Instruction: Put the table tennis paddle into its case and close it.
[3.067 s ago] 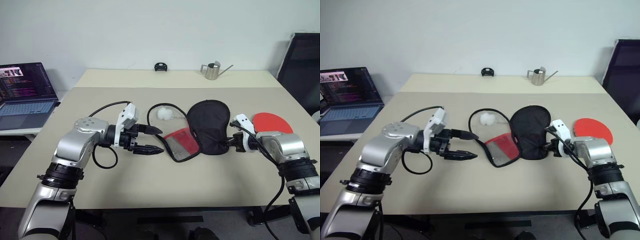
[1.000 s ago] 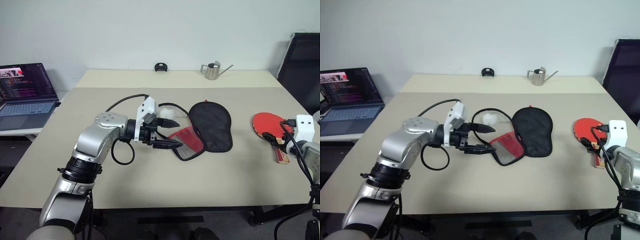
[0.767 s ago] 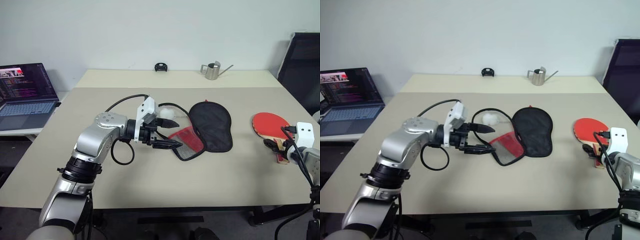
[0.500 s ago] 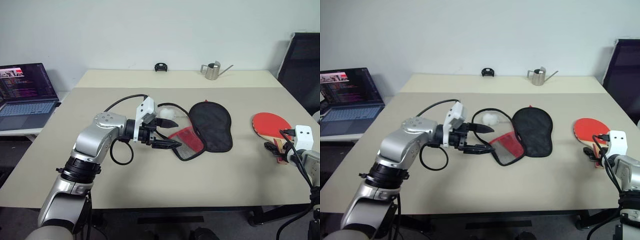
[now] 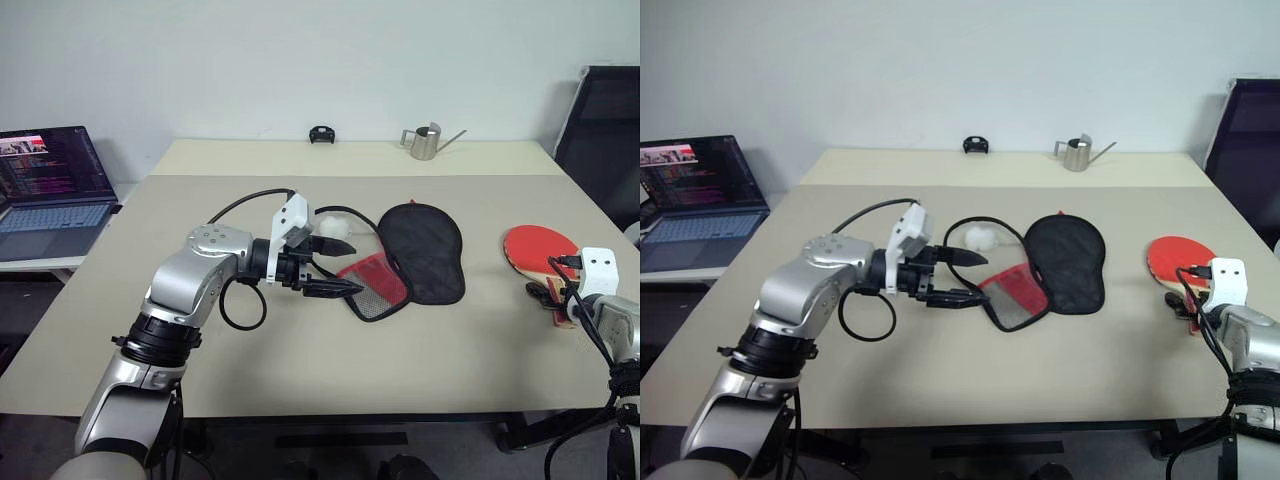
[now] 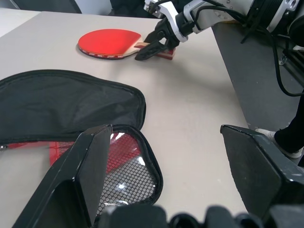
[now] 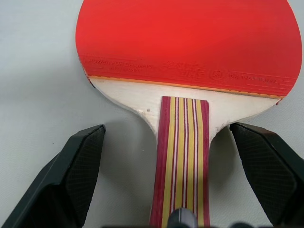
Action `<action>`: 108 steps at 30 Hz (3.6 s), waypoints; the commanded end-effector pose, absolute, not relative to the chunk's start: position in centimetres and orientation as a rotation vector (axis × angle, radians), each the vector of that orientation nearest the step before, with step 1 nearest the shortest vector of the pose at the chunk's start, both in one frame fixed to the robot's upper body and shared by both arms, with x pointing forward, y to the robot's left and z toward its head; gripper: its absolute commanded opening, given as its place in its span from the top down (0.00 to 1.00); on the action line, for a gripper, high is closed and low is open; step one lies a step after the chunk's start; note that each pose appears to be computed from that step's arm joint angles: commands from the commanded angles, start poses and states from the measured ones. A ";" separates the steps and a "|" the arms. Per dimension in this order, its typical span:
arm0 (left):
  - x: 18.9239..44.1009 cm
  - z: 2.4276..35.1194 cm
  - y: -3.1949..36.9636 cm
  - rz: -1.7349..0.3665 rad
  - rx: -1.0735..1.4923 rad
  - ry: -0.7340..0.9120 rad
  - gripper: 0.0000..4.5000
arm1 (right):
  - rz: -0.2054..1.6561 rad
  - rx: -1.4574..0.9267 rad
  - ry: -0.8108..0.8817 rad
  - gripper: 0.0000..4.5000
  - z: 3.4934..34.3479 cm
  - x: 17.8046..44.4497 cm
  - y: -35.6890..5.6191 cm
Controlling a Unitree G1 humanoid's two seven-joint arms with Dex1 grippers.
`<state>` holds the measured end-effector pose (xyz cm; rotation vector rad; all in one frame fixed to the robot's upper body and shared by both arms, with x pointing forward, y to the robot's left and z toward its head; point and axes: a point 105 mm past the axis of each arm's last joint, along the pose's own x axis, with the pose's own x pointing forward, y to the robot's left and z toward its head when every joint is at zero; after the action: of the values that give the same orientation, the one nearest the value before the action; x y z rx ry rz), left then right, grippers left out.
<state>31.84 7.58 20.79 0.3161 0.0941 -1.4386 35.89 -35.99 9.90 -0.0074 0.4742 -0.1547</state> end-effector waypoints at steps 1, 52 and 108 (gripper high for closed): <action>31.5 22.2 7.2 -1.451 0.352 0.037 0.11 | -0.186 -0.017 0.505 0.00 9.1 35.6 -36.7; 31.4 21.8 11.4 -1.294 0.313 0.029 0.11 | 0.090 0.089 0.228 0.75 19.9 38.0 -23.3; 31.1 21.2 11.3 -1.254 0.283 0.022 0.11 | 0.168 0.051 0.362 0.09 13.7 40.7 -15.2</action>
<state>31.44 11.27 20.12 0.2630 0.0685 -1.2544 40.73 -15.07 12.06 0.0606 0.4167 0.1518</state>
